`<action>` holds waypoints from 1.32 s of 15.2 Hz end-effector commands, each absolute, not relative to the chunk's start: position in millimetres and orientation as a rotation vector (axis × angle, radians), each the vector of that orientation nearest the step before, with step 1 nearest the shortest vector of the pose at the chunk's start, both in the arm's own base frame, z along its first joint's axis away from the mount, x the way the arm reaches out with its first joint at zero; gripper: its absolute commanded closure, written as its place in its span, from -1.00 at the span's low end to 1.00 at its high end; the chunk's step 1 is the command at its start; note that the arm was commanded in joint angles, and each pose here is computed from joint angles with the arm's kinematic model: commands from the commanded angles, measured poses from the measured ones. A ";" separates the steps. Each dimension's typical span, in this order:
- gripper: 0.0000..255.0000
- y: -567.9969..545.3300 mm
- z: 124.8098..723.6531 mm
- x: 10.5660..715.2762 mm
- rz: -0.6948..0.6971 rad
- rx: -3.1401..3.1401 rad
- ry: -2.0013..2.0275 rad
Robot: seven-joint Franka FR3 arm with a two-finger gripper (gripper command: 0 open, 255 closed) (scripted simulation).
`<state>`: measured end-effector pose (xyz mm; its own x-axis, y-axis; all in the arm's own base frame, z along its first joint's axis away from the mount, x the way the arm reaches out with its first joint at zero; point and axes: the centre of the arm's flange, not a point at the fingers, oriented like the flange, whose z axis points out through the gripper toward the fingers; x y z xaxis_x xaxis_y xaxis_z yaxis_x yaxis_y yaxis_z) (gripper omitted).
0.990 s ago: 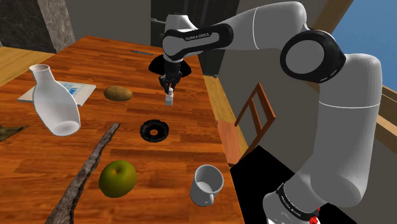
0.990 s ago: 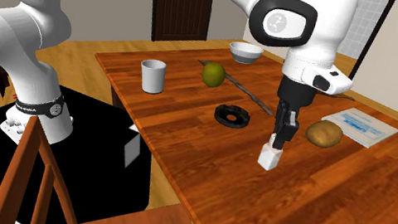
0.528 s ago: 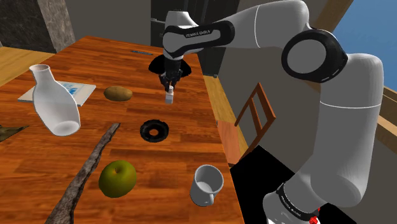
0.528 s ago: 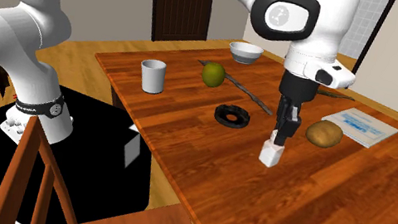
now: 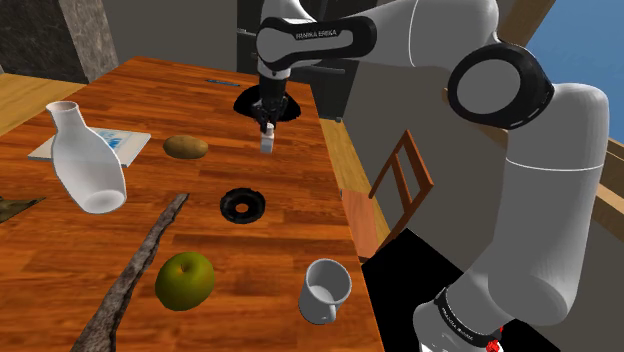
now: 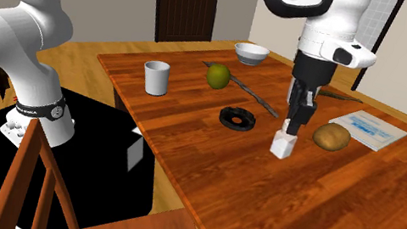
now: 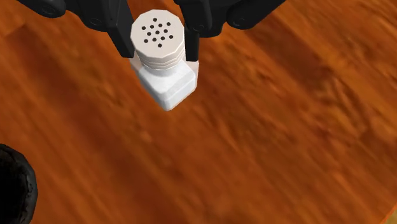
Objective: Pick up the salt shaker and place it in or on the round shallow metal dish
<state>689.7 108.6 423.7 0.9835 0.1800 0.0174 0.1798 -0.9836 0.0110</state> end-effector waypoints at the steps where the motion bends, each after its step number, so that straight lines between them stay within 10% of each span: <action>1: 1.00 109.0 434.1 688.9 0.028 3.119 0.283; 20: 1.00 177.7 511.2 630.1 0.028 3.119 0.283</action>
